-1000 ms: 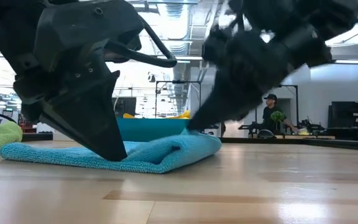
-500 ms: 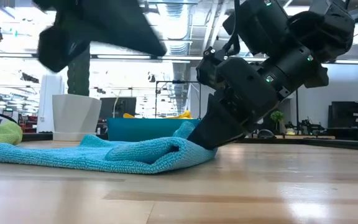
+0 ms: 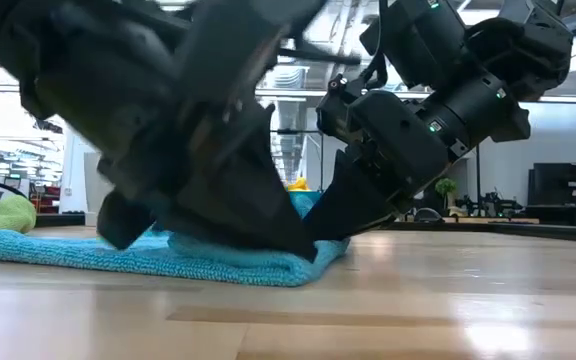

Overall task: Fold microfiber towels
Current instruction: Fold the blue towel

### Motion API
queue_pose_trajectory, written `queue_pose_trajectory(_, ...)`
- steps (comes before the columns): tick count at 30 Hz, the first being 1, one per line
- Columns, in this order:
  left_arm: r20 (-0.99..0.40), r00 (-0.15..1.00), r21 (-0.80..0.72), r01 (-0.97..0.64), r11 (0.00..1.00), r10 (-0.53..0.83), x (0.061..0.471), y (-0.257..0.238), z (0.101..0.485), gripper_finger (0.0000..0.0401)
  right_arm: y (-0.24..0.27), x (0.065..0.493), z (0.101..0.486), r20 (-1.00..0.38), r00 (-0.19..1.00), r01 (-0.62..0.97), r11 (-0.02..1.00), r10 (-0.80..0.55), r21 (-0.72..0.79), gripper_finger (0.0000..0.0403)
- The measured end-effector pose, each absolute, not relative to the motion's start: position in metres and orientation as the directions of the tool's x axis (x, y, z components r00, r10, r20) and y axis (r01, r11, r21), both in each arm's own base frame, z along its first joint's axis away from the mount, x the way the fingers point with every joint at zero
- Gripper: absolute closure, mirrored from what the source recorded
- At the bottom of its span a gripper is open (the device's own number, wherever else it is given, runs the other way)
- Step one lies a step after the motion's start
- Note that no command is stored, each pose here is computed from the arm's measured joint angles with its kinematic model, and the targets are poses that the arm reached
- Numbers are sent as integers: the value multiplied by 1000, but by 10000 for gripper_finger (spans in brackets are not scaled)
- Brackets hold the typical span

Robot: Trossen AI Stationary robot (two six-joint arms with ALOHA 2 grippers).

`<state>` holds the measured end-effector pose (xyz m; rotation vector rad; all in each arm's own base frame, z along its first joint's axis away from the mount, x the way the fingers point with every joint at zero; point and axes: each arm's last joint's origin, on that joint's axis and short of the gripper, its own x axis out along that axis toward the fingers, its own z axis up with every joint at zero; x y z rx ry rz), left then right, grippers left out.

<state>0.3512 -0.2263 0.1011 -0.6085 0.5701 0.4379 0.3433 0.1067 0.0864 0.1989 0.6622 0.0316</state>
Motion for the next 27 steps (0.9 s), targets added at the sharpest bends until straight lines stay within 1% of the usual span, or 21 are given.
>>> queue_pose_trajectory(3,-624,754,-417,-544,728,206,348,-231,97,401,107,343,93,-598,796,26,981,96,192,321)
queue_pose_trajectory(5,-629,751,-418,-544,728,200,345,-235,97,401,107,345,102,-557,825,8,983,98,184,321)
queue_pose_trajectory(9,-633,751,-423,-540,727,189,341,-239,96,401,105,347,112,-509,860,31,993,30,112,321)
queue_pose_trajectory(12,-636,750,-421,-535,733,182,339,-242,96,401,99,348,108,-515,857,70,995,-20,77,321)
queue_pose_trajectory(16,-640,749,-424,-530,734,171,338,-244,96,401,91,350,85,-561,826,97,994,-49,56,321)
queue_pose_trajectory(22,-642,750,-430,-525,735,160,337,-244,98,401,84,355,69,-571,821,89,990,-12,108,321)
queue_pose_trajectory(25,-637,757,-438,-508,741,143,337,-244,107,401,84,355,73,-567,824,87,989,-2,123,321)
queue_pose_trajectory(27,-615,775,-442,-493,749,146,337,-244,122,401,84,353,80,-569,823,77,990,6,121,321)
